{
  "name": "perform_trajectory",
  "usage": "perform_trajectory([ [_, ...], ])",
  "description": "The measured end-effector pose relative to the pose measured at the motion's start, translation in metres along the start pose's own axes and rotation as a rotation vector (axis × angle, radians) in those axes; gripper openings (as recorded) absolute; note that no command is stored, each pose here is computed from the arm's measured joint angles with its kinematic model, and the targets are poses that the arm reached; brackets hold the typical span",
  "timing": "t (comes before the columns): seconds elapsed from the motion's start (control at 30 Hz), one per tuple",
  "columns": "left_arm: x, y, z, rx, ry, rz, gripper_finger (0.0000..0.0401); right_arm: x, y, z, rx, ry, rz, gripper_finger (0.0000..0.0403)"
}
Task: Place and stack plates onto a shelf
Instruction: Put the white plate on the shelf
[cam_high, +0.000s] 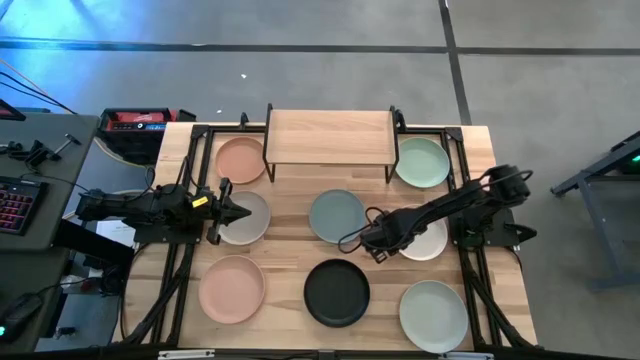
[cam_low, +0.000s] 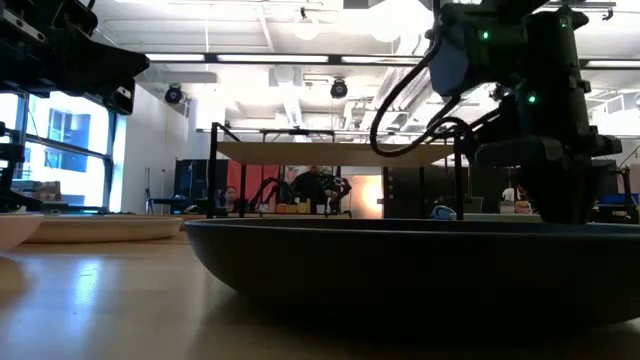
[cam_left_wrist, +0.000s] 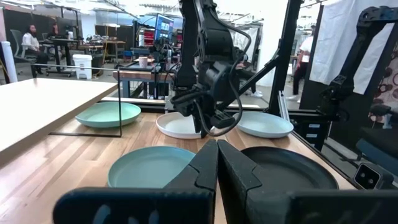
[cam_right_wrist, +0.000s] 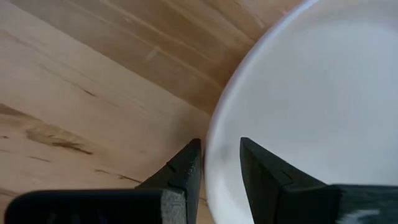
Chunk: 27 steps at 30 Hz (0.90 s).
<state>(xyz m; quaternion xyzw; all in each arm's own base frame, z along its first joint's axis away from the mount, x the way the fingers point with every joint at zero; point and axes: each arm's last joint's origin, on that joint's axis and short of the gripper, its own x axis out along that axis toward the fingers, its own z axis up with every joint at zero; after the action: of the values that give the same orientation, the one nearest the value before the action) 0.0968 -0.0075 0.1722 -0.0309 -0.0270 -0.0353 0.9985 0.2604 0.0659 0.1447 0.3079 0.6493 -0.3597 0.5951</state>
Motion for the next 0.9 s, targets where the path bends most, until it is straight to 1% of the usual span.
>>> perform_trajectory([
  [0.2,0.0,0.0,0.0,0.0,0.0,0.0,0.0,0.0048,0.0025,0.0007,0.0,0.006,-0.006,0.0087],
  [0.3,0.0,0.0,-0.0001,0.0,0.001,-0.001,0.0,0.0049,0.0028,0.0008,0.002,0.006,-0.002,0.0079],
  [0.4,0.0,0.0,-0.0001,0.0,0.001,0.0,0.0,0.0048,0.0029,0.0006,0.016,0.012,0.001,0.0059],
  [0.53,0.0,0.0,-0.0001,0.0,0.001,0.0,0.0,0.0046,0.0029,0.0004,0.023,0.018,0.002,0.0015],
  [0.6,0.0,0.0,-0.0001,0.0,0.001,0.0,0.0,0.0046,0.003,0.0001,0.023,0.027,0.004,0.0005],
  [0.9,0.0,0.0,-0.0001,0.0,0.001,0.0,0.0,-0.0008,0.0078,-0.0015,0.021,0.077,0.041,0.0001],
])
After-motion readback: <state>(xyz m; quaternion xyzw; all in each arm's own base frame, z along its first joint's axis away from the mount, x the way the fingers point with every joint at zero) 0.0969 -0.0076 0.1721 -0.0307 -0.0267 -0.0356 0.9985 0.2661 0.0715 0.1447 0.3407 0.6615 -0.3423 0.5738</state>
